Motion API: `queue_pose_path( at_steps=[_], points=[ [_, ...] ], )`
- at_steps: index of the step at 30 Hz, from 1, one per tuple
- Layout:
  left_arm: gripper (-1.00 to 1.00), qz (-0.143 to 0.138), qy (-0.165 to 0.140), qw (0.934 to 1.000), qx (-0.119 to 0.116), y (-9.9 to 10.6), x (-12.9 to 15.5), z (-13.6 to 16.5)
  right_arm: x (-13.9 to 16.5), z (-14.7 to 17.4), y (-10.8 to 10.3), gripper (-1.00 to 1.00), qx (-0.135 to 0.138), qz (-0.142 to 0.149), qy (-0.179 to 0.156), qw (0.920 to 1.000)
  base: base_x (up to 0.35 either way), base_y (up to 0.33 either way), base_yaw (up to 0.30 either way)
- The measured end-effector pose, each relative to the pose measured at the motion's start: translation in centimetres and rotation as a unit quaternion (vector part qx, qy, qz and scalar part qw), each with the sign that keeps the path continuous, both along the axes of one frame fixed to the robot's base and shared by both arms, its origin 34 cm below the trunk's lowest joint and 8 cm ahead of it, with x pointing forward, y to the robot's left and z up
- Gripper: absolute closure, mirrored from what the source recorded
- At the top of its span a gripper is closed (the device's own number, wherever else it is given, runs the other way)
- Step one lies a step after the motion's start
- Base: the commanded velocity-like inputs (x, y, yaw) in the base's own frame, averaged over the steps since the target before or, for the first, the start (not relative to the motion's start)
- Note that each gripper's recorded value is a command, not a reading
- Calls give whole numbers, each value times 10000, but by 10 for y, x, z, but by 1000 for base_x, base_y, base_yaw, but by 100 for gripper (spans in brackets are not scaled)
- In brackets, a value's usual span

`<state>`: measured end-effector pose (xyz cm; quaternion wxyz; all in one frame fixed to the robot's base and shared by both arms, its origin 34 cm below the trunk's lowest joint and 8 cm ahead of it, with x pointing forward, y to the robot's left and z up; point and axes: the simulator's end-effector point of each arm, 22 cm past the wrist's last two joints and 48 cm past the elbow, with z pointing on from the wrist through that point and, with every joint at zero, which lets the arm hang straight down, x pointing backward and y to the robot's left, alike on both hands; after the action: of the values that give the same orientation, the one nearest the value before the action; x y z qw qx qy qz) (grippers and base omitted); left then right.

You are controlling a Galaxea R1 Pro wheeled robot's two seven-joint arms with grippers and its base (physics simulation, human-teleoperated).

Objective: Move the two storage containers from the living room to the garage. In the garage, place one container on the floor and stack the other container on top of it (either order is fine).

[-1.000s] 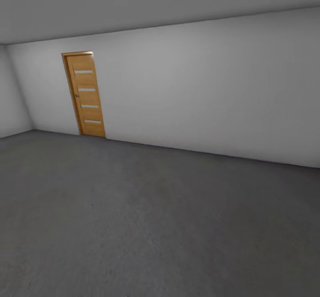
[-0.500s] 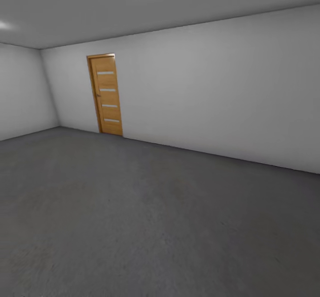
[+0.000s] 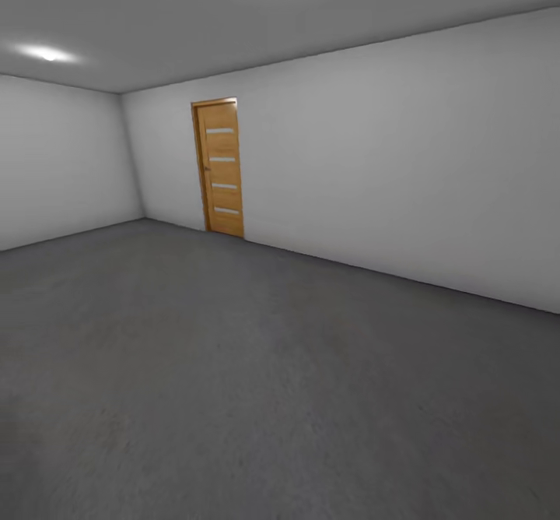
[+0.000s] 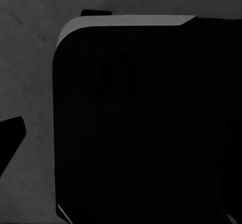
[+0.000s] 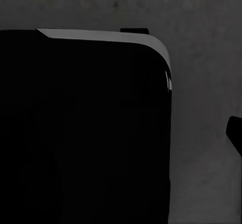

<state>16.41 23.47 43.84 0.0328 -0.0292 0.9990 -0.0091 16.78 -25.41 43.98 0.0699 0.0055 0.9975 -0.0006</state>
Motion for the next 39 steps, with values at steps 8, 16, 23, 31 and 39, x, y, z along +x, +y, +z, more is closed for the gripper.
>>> queue_pose_path(
  at_steps=[8,16,23,31,39],
  points=[
    [-100,3,-20,10000,10,1,2,0,2,0,0,-100,0,0,-20,10000,0,0,262],
    [-100,8,-40,10000,8,1,3,0,3,0,0,-100,0,1,-40,10000,0,0,262],
    [-100,9,-57,10000,7,0,4,0,4,0,0,-100,0,11,-57,10000,0,0,262],
    [-100,7,-71,10000,1,0,6,0,6,0,0,-100,0,19,-73,10000,0,0,218],
    [-100,2,-70,10000,4,0,5,1,6,1,0,-100,0,29,-77,10000,133,0,23]
  ],
)
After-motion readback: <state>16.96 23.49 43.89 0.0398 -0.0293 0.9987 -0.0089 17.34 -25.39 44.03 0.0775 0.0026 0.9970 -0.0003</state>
